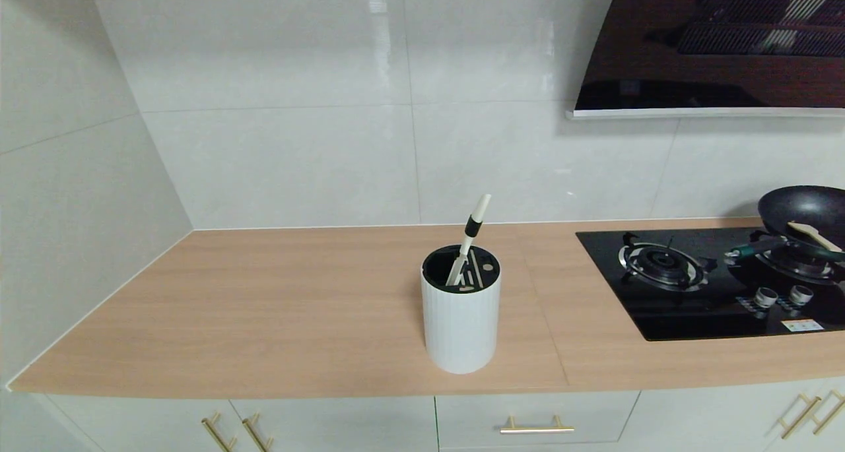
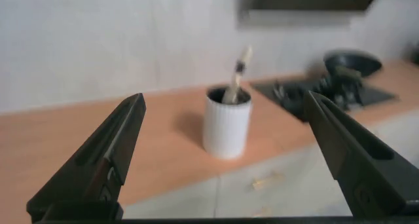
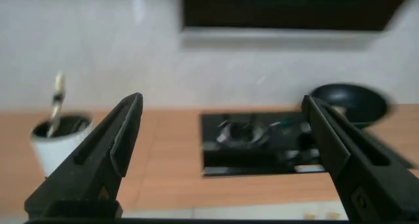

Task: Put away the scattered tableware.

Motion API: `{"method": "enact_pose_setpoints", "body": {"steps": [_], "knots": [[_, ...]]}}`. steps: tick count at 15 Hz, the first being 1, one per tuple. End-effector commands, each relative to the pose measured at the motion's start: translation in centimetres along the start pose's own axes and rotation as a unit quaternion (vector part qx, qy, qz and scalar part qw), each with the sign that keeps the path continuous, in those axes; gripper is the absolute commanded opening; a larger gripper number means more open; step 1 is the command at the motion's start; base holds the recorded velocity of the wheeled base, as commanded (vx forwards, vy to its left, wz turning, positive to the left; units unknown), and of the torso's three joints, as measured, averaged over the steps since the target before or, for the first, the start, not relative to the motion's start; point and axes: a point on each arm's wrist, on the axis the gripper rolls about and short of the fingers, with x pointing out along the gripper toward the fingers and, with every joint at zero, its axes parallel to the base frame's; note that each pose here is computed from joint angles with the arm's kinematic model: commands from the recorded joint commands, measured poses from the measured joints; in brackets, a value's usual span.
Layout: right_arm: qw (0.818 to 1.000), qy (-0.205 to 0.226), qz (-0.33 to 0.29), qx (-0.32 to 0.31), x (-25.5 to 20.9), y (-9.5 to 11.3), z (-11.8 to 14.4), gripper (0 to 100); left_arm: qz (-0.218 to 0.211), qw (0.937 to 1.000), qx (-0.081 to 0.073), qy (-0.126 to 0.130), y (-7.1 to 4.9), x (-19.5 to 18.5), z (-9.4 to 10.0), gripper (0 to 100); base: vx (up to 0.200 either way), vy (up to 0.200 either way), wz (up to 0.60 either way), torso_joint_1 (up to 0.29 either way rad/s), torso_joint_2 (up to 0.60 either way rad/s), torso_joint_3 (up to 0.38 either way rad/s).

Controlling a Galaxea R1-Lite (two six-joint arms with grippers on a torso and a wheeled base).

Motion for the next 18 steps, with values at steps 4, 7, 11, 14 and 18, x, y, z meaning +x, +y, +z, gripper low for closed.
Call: {"method": "enact_pose_setpoints", "body": {"steps": [4, 7, 11, 14, 18], "knots": [[0.997, -0.037, -0.066, 0.019, -3.8, 1.1, -3.9, 100, 0.088, 0.9939, 0.017, -0.064, -1.2, -2.3, -2.5, 100, 0.0, 0.0, 0.0, 0.0, 0.0, 0.0], [0.997, -0.006, -0.08, 0.02, -2.8, 1.3, -6.6, 100, 0.137, 0.9902, 0.014, -0.022, 0.0, -1.1, -6.7, 100, 0.0, 0.0, 0.0, 0.0, 0.0, 0.0], [0.997, 0.018, -0.073, 0.001, -0.4, 1.8, -12.2, 100, 0.156, 0.985, 0.045, 0.058, 1.5, 0.1, -13.1, 100, 0.0, 0.0, 0.0, 0.0, 0.0, 0.0], [0.999, 0.016, -0.036, -0.001, 0.0, 2.1, -13.7, 100, 0.157, 0.9822, 0.047, 0.092, 1.6, 0.0, -13.8, 100, 0.0, 0.0, 0.0, 0.0, 0.0, 0.0], [0.995, 0.093, 0.032, -0.001, -0.1, 2.4, -15.7, 100, 0.137, 0.9763, 0.101, 0.133, 1.6, -0.1, -14.4, 100, 0.0, 0.0, 0.0, 0.0, 0.0, 0.0]]}}
